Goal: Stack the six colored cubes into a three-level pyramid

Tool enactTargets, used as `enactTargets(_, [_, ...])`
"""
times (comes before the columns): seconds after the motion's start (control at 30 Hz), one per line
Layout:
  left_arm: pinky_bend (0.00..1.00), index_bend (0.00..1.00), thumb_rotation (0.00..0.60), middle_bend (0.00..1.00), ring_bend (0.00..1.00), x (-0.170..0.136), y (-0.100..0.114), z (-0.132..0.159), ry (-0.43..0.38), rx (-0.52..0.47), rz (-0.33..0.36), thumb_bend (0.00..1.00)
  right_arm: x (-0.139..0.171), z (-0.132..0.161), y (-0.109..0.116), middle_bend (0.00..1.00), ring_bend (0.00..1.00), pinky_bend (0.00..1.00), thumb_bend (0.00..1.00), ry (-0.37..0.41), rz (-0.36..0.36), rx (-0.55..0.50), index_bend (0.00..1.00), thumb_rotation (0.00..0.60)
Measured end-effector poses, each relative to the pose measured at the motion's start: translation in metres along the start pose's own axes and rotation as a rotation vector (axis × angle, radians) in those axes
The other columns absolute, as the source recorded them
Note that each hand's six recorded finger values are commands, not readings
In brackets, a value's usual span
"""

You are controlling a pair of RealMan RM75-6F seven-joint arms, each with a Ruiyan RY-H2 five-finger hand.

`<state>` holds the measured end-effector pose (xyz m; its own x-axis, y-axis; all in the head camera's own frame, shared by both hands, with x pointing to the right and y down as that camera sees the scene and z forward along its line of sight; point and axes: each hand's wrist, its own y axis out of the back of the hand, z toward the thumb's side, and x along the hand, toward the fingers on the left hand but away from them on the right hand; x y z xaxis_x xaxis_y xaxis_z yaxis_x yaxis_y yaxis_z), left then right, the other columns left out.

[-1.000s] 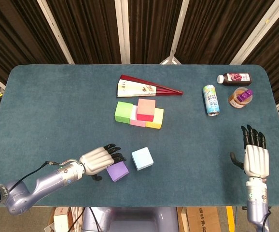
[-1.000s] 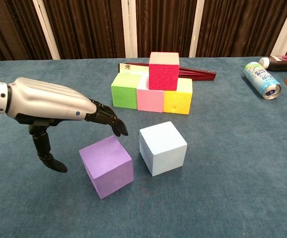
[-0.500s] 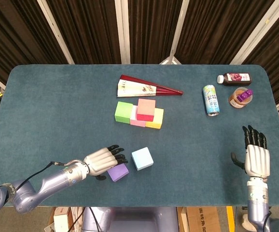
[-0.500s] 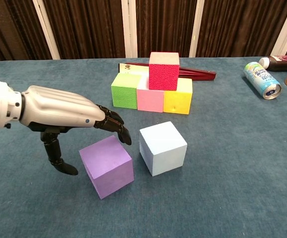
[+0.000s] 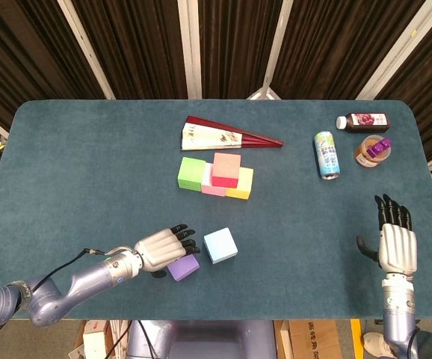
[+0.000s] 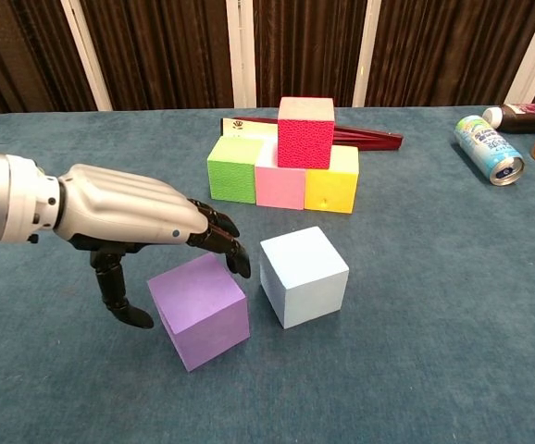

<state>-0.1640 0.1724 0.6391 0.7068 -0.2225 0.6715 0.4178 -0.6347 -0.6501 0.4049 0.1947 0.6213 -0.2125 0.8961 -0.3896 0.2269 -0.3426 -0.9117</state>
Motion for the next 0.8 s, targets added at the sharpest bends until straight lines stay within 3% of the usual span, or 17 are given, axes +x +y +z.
enactTargets(0.4, [0.0,0.21,0.6,0.21,0.0,0.0053,-0.0021,0.0007,0.016,0.02,-0.007,0.39,-0.0008,-0.0004,-0.001,0.04,0.0,0.0,0.34,-0.004,0.004,-0.015,0.0,0.6])
enactTargets(0.8, [0.0,0.25,0.6,0.24,0.0,0.0083,0.0007,0.0011,0.023,0.034,0.004,0.39,-0.0008,-0.002,-0.0002,0.04,0.0,0.0,0.34,-0.01,0.002,-0.027,0.0,0.6])
